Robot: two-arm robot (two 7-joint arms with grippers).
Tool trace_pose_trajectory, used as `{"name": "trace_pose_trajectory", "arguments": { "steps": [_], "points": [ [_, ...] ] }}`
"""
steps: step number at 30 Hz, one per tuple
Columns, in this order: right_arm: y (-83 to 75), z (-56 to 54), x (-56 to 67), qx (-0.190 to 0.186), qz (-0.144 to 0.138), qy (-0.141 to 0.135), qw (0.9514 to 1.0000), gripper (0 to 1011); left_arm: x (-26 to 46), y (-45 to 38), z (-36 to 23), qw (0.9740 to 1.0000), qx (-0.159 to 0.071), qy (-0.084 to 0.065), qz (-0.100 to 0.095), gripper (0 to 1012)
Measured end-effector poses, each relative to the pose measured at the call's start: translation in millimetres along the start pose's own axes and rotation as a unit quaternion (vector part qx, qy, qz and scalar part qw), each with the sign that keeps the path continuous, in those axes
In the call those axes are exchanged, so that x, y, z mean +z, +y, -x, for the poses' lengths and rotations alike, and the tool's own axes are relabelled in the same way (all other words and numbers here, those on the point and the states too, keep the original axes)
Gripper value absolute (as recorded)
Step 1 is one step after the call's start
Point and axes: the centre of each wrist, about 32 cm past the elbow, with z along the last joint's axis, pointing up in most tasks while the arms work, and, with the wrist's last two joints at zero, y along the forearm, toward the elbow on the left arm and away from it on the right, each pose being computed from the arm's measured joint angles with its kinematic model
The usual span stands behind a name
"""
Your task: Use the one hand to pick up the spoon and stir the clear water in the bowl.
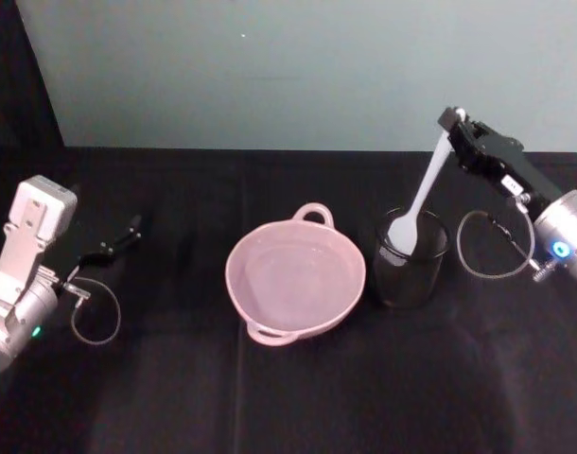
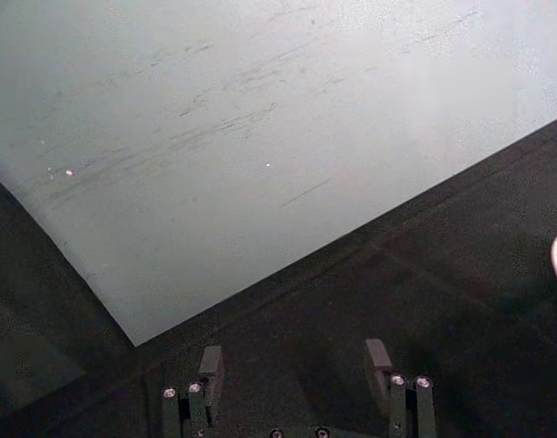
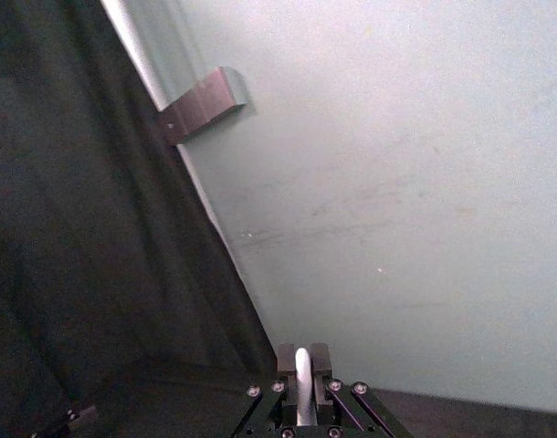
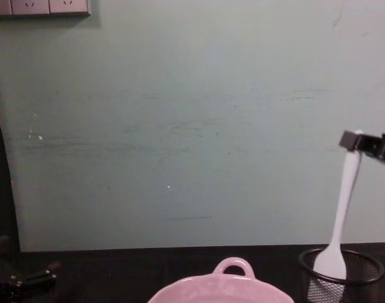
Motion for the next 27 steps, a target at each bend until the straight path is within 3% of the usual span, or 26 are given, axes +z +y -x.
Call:
{"name": "trace_pose_trajectory", "arguments": {
  "steps": [7,27],
  "points": [
    [-5.8,-8.0,-18.1,-0.023,-0.004,0.057,0.9981,107,0.0,0.0,0.0,1.0,0.0,0.0,0.0,1011],
    [-14.9,-18.6,-34.6,-0.057,-0.006,0.129,0.99,107,0.0,0.0,0.0,1.0,0.0,0.0,0.0,1011]
  ]
}}
